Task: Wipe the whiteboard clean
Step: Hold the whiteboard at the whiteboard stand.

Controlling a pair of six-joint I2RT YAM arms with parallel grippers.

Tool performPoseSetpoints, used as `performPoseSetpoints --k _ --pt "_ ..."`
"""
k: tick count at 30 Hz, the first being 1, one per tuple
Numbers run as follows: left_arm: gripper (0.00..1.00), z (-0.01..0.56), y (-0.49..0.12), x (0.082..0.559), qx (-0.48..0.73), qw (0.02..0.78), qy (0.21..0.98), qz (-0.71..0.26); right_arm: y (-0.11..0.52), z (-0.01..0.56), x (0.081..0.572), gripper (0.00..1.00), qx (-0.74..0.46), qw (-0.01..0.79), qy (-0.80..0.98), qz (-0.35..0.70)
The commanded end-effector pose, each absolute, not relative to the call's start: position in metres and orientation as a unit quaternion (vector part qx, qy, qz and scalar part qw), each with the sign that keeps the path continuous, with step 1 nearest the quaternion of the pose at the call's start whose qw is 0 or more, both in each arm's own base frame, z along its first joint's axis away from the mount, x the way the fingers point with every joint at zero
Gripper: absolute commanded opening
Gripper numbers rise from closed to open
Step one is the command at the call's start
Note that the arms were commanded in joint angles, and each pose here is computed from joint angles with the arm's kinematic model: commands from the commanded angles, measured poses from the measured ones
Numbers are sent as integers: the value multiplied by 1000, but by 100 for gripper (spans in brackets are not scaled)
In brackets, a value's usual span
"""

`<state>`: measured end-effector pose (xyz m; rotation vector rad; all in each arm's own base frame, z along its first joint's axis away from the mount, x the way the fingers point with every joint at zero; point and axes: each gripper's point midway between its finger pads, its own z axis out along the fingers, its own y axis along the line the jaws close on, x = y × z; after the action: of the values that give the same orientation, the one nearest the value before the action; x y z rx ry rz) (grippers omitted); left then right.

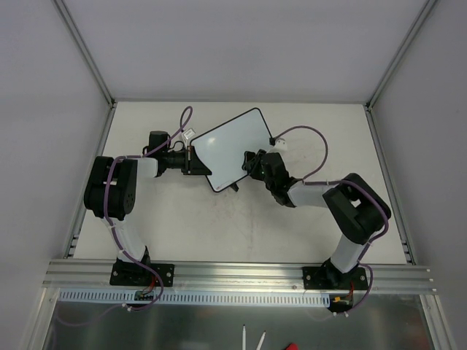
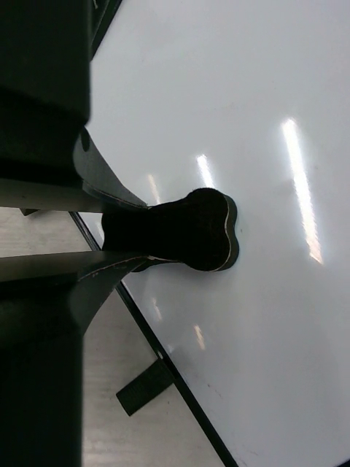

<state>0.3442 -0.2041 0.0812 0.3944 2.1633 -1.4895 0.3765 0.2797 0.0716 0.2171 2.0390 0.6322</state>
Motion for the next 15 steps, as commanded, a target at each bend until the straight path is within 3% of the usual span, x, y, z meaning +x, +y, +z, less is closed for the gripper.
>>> performPoseSetpoints --k 1,15 --pt "0 85 -203 347 143 243 794 -539 328 49 334 3 32 414 858 303" --pt "0 85 -202 347 142 244 794 -538 373 43 288 3 -50 394 863 312"
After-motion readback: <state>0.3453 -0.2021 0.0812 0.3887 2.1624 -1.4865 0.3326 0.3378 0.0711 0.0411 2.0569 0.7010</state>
